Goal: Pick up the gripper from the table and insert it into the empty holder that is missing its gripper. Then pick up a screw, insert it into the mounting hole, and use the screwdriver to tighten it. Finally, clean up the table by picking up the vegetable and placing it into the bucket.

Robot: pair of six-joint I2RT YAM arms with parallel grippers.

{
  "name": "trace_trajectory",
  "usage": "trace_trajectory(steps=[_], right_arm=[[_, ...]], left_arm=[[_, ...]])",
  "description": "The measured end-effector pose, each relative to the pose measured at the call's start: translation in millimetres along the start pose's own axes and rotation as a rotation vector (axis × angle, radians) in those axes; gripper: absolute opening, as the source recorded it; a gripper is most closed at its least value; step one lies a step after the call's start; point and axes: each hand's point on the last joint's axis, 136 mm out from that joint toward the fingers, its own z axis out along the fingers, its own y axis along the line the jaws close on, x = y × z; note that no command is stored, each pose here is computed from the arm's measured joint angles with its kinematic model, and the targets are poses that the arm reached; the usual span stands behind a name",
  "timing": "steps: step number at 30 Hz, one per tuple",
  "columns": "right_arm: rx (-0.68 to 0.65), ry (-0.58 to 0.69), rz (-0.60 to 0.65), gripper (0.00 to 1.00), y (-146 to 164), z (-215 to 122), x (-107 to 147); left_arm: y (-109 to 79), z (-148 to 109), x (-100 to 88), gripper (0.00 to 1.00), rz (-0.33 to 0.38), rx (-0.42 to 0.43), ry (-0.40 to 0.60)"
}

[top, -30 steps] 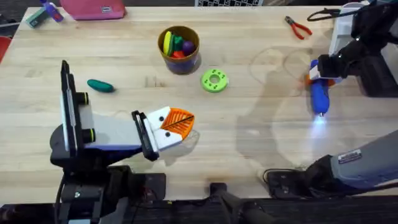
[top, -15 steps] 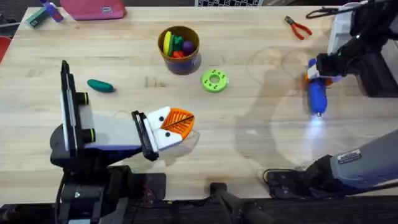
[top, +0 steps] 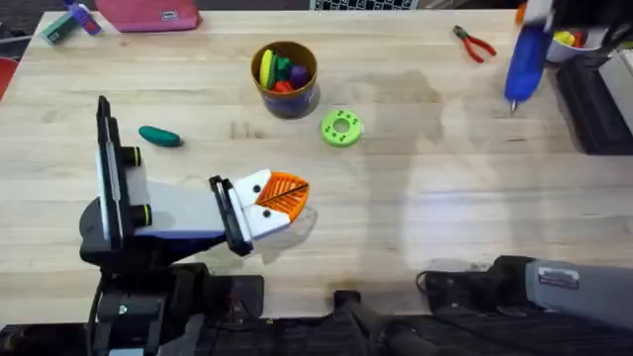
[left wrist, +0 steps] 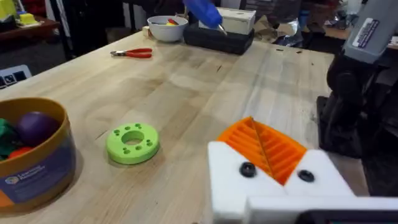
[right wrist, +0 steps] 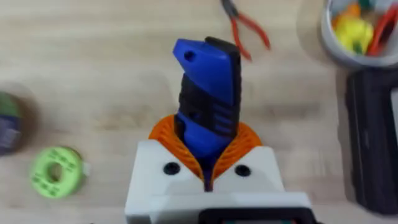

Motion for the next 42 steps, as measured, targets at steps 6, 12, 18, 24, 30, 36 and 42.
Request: trace_trajectory(steps=[6, 12, 18, 24, 30, 36, 42], right_arm=[[-0.175, -0.326, -0.019, 0.025, 52, -75, -59], [-0.394, -0.512, -0.054, 0.025, 107, -141, -80], [-0.572, -0.532, -0.079, 0.025, 153, -171, -74], [-0.722, -0.578, -0.152, 0.025, 203, -198, -72], [-0.881, -0.670, -0.230, 0.025, 246, -230, -69], [-1.033, -0.800, -0.188, 0.025, 268, -241, -63], [-1.240, -0.892, -0.172, 0.025, 282, -242, -39]], left_arm=[[0.0, 0, 0.0, 0.017, 0.000, 0.000, 0.000], [0.0, 0, 0.0, 0.017, 0.000, 0.000, 0.000], [0.0, 0, 0.0, 0.017, 0.000, 0.000, 0.000], [0.0, 0, 0.0, 0.017, 0.000, 0.000, 0.000], [0.0, 0, 0.0, 0.017, 0.000, 0.000, 0.000], [0.0, 0, 0.0, 0.017, 0.000, 0.000, 0.000], [0.0, 0, 0.0, 0.017, 0.000, 0.000, 0.000]])
